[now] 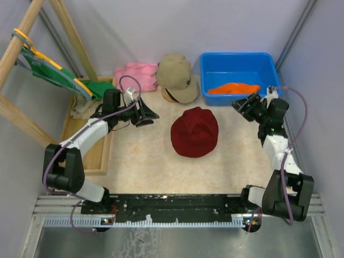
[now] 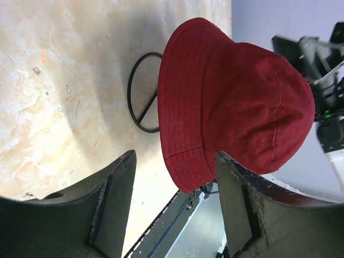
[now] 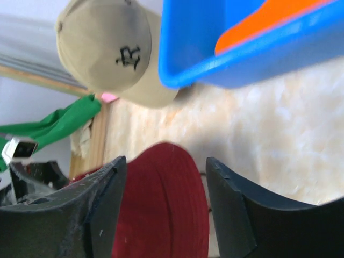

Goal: Stack the hats

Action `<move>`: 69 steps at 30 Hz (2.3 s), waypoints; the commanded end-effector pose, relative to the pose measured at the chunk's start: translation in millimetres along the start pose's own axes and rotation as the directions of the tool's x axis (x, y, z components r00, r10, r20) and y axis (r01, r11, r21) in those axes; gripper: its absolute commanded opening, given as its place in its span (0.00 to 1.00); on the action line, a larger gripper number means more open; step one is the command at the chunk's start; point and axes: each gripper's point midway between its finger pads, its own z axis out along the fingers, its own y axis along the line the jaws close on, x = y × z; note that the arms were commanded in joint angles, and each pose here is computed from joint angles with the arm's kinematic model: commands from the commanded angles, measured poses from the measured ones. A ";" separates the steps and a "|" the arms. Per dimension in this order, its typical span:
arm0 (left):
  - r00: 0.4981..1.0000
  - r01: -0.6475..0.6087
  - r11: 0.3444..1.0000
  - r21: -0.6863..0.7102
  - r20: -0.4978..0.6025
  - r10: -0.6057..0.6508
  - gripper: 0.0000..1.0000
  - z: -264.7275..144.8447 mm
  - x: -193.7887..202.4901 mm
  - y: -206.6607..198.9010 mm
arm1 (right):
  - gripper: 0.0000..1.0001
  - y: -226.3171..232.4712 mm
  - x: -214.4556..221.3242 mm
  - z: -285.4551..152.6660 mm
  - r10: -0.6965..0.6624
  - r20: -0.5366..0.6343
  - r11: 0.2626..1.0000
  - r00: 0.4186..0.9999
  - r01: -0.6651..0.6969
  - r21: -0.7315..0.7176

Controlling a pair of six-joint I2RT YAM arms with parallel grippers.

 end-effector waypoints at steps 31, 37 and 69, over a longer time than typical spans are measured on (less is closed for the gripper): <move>1.000 -0.027 0.999 -0.031 0.015 0.028 0.66 23.5 -32.4 10.8 | 0.99 -128.4 -97.0 143.4 -0.125 -0.490 0.617 0.863 0.454 0.642; 1.000 -0.021 0.999 -0.049 0.009 0.022 0.65 23.7 -33.4 17.9 | 0.99 -151.4 -63.9 157.6 -0.072 -0.553 0.635 0.830 0.465 0.617; 0.987 -0.109 0.993 -0.034 0.113 0.113 0.65 -2.7 -77.1 -27.0 | 0.00 -26.2 -143.0 133.7 -0.305 -0.280 0.738 0.910 0.411 0.535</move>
